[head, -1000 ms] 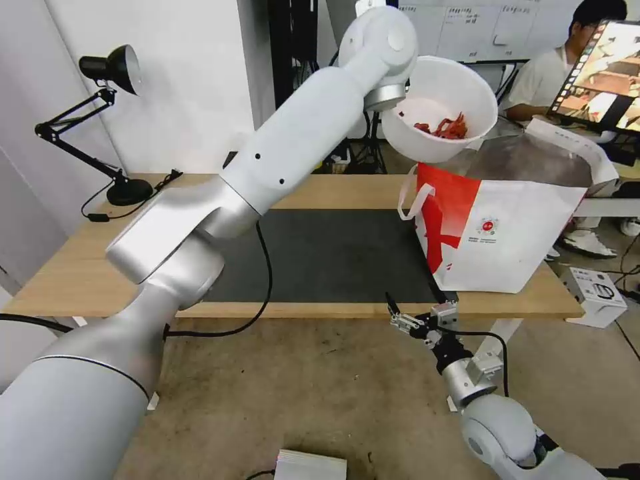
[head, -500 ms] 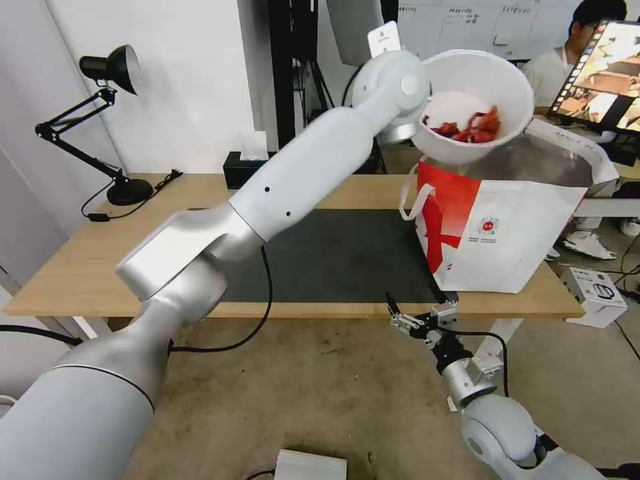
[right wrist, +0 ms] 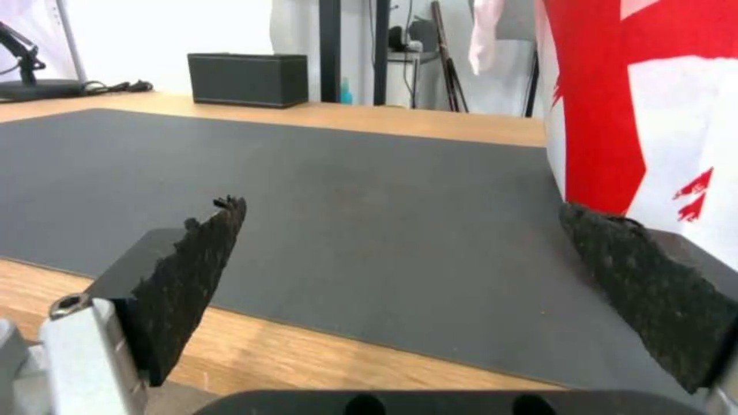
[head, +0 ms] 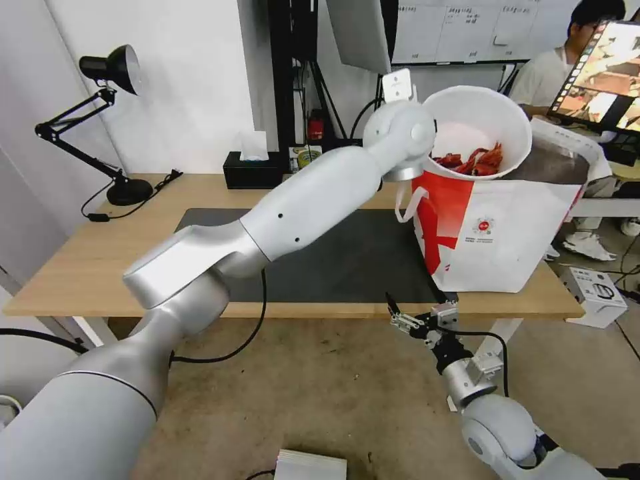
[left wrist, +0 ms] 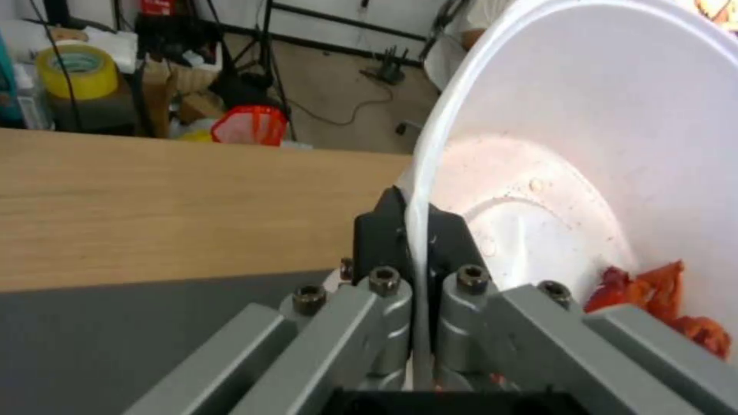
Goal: Pick up the trash from the table and place it into the takeout bag.
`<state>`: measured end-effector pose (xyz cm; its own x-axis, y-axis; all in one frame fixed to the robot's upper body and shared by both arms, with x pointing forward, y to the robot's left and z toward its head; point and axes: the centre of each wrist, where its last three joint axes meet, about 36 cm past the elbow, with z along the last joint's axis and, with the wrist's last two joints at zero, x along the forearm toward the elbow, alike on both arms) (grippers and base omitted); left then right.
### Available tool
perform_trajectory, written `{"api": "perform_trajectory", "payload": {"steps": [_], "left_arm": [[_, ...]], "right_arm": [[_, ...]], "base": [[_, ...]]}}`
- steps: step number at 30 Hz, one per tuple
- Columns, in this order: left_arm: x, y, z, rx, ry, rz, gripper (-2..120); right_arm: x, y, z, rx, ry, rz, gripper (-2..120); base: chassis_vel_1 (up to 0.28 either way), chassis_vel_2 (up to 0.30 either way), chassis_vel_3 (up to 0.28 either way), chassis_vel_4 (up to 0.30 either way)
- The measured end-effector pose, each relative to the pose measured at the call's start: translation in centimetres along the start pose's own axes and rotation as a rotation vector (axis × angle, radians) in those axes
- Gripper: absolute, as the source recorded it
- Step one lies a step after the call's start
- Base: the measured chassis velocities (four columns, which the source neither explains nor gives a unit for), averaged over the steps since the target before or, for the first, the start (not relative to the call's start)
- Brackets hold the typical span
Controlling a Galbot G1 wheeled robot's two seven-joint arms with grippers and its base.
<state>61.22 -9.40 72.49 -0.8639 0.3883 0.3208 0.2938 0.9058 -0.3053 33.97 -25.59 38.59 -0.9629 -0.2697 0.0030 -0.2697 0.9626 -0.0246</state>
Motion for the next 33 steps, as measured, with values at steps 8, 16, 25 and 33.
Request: {"api": "perform_trajectory", "payload": {"steps": [8,16,25,33], "left_arm": [[0.1,-0.1,-0.9,-0.011,-0.006,-0.007,0],[-0.2,0.1,-1.3,-0.013,-0.093,0.004,0],[-1.2,0.8,-0.2,-0.05,-0.191,-0.036,0],[-1.4,0.5,1.9,-0.14,-0.239,-0.018,0]], "right_arm": [[0.0,0.0,0.0,0.0,0.0,0.0,100],[0.0,0.0,0.0,0.0,0.0,0.0,100],[0.0,0.0,0.0,0.0,0.0,0.0,100],[0.0,0.0,0.0,0.0,0.0,0.0,100]], "base": [[0.0,0.0,0.0,0.0],[0.0,0.0,0.0,0.0],[0.0,0.0,0.0,0.0],[0.0,0.0,0.0,0.0]]}}
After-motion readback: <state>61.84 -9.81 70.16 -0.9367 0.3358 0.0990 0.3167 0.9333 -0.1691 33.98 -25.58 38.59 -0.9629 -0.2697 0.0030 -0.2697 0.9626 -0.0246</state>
